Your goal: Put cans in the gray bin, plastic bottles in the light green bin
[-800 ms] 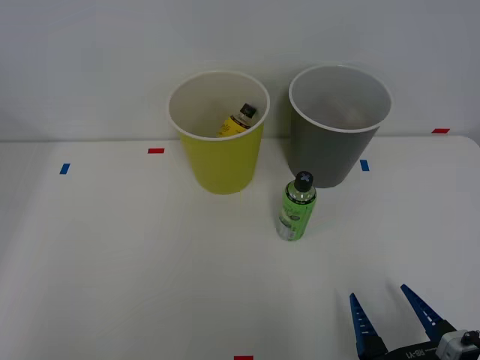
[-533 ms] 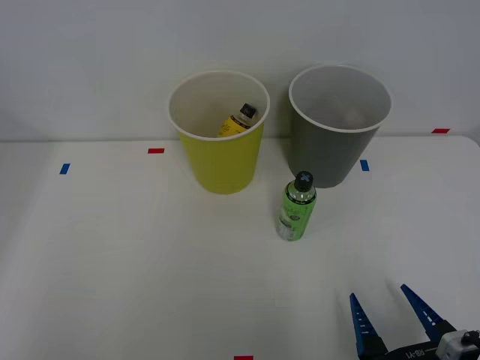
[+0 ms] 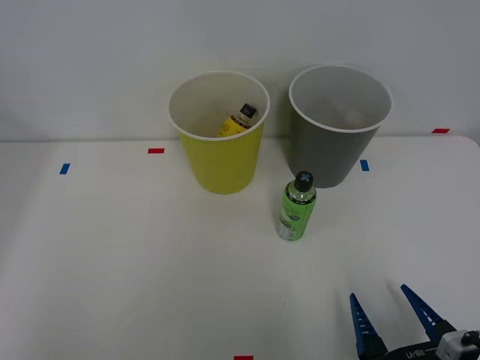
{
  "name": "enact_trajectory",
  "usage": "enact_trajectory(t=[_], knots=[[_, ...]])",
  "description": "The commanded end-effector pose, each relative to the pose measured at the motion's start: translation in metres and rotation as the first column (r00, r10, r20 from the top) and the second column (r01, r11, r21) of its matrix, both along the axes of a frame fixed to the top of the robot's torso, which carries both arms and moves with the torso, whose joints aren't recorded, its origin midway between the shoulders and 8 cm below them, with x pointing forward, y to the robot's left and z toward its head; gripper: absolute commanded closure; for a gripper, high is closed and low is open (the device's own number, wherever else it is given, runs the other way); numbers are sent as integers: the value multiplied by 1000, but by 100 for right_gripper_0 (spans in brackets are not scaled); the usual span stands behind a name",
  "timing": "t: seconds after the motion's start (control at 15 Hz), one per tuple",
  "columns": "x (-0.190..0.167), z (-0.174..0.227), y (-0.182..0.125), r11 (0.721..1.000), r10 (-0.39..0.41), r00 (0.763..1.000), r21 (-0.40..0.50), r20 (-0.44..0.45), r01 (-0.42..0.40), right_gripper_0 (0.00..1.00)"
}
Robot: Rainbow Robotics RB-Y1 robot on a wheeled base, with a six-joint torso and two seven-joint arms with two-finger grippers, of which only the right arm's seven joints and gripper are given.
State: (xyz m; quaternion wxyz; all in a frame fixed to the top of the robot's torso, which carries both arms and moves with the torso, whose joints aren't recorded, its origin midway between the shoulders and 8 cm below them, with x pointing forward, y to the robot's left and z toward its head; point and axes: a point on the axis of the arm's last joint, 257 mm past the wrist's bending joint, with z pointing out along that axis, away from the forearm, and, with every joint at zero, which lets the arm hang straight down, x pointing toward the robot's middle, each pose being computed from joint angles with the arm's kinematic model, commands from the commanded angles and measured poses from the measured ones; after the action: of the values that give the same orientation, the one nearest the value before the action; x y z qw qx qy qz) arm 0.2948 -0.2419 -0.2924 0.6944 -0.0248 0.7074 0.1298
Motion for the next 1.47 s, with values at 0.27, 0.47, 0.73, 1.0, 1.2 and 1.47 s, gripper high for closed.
enact_trajectory(t=[0.27,0.47,0.73,1.0,1.2,1.47], knots=[[0,0,0,1000,0,1000,0,0,0,0],[0,0,0,1000,0,1000,0,0,0,0],[0,0,0,1000,0,1000,0,0,0,0],[0,0,0,1000,0,1000,0,0,0,0],[0,0,0,1000,0,1000,0,0,0,0],[0,0,0,1000,0,1000,0,0,0,0]])
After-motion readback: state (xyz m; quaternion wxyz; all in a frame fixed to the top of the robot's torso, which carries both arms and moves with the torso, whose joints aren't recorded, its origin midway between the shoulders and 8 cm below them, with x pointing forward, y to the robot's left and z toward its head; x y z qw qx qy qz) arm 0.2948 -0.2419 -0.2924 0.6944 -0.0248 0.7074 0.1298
